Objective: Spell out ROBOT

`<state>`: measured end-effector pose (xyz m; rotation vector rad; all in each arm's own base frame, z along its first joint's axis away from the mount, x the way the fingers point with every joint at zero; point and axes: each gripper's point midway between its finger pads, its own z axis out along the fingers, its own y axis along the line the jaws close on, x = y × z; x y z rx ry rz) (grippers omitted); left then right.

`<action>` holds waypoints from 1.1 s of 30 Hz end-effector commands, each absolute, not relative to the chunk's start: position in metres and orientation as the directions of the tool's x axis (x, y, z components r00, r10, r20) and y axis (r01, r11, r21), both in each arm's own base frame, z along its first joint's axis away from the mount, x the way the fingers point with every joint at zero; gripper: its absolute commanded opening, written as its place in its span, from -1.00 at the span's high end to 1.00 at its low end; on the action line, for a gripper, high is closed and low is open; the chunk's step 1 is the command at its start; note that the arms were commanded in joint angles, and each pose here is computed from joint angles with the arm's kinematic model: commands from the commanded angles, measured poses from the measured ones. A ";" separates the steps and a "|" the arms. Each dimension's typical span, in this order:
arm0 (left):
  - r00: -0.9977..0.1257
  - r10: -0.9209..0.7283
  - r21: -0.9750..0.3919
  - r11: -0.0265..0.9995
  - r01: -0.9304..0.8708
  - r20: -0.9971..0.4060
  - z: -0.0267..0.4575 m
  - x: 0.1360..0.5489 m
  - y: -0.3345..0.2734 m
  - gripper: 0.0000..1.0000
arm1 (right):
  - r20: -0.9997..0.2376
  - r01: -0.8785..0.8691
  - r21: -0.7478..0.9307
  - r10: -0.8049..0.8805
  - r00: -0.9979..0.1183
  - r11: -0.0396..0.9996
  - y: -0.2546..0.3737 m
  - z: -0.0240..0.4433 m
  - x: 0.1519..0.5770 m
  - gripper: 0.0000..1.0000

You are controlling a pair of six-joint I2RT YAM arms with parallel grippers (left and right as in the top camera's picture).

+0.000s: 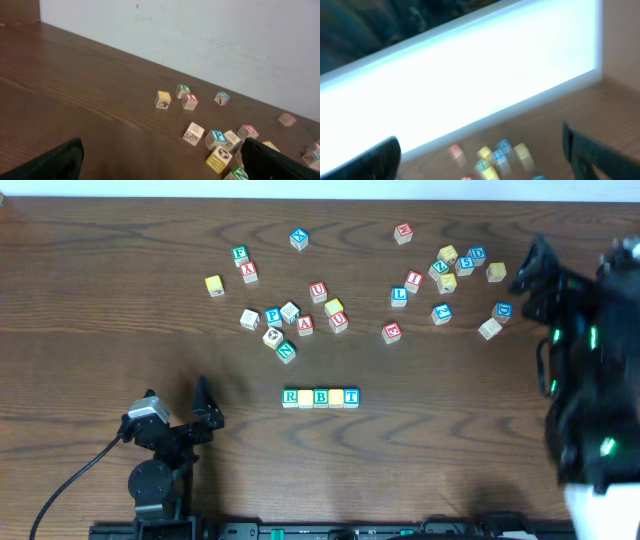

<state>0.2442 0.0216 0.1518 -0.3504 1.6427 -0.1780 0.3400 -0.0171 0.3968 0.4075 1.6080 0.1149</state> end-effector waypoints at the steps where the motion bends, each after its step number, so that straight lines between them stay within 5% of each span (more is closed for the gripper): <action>1: -0.109 -0.324 -0.302 0.937 -0.175 -0.940 0.136 0.242 0.029 -0.98 | -0.964 0.045 0.259 0.255 0.078 0.965 0.004 0.375 0.321 -0.99; 6: -0.109 -0.324 -0.302 0.937 -0.175 -0.940 0.136 0.242 0.029 -0.98 | -0.917 -0.024 0.222 0.217 0.334 0.975 0.002 0.354 0.273 -0.98; 8: -0.109 -0.324 -0.302 0.937 -0.175 -0.940 0.136 0.242 0.029 -0.98 | -0.923 -0.010 0.165 0.158 0.351 0.986 0.002 0.342 0.263 -0.99; 16: -0.109 -0.324 -0.302 0.937 -0.175 -0.940 0.136 0.242 0.029 -0.98 | -0.932 0.066 -0.062 -0.082 0.354 0.996 0.000 0.314 0.237 -0.99; 33: -0.109 -0.324 -0.302 0.937 -0.175 -0.940 0.136 0.242 0.029 -0.98 | -0.987 0.077 -0.028 -0.040 0.158 0.997 -0.008 0.229 0.239 -0.99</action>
